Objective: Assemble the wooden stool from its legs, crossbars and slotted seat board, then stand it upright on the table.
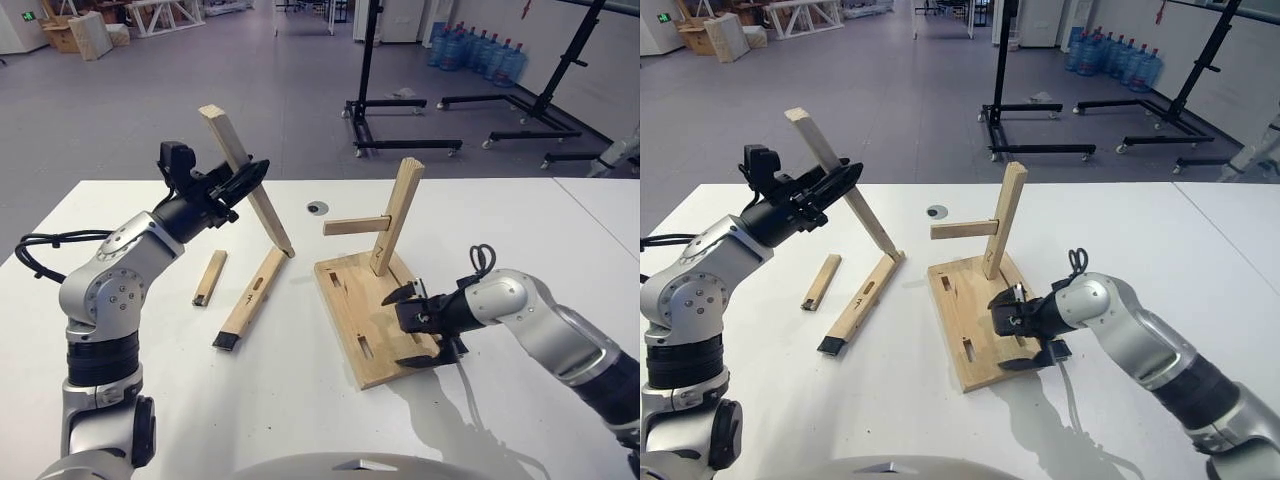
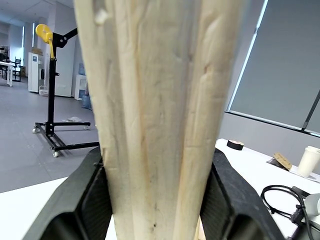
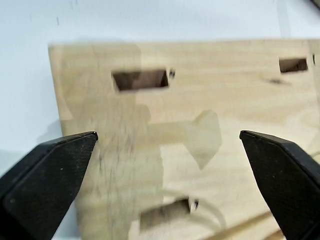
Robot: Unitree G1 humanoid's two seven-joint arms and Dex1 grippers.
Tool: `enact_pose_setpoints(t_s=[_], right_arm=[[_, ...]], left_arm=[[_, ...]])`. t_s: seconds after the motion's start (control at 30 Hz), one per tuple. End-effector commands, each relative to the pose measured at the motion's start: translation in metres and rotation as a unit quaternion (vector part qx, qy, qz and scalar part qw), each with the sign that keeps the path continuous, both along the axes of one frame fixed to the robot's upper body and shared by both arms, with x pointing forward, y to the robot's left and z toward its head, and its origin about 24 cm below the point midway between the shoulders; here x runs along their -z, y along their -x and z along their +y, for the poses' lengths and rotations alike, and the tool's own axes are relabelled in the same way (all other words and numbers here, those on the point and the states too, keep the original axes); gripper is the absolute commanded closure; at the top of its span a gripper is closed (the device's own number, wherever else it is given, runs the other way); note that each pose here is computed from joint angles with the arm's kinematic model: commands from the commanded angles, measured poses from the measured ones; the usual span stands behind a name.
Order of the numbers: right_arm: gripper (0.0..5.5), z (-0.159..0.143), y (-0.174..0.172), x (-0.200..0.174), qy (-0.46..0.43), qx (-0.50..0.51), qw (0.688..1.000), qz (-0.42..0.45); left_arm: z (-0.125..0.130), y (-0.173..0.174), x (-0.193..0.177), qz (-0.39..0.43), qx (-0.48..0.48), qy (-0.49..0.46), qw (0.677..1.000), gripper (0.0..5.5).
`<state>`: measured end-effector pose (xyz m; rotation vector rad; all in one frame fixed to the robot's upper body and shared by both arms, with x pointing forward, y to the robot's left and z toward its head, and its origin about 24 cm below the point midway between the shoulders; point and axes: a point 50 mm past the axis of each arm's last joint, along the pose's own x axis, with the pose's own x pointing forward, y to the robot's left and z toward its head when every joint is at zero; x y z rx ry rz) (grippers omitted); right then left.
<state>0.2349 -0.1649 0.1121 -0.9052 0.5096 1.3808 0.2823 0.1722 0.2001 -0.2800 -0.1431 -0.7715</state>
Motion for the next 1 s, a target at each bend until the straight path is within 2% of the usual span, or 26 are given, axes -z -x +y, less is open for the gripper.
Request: enact_pose_setpoints(t_s=[0.03,0.3,0.6,0.73,1.0], right_arm=[[0.25,0.003,-0.010,-0.033,-0.047,0.014,0.999,-0.023],[0.25,-0.015,-0.018,-0.056,-0.105,0.072,0.992,-0.020],[0.25,-0.010,-0.017,-0.048,-0.139,0.099,0.985,-0.006],[0.25,-0.006,-0.017,-0.046,-0.143,0.098,0.985,-0.003],[0.25,0.000,-0.016,-0.042,-0.150,0.099,0.984,-0.001]], left_arm=[[0.001,0.001,0.005,0.008,0.017,0.011,1.000,3.44],[0.009,-0.015,0.011,0.065,0.122,0.155,0.978,3.44],[-0.010,-0.052,0.035,0.035,0.148,0.123,0.981,3.44],[-0.018,-0.059,0.051,0.049,0.164,0.140,0.975,3.44],[-0.040,-0.065,0.057,0.047,0.195,0.120,0.972,3.44]])
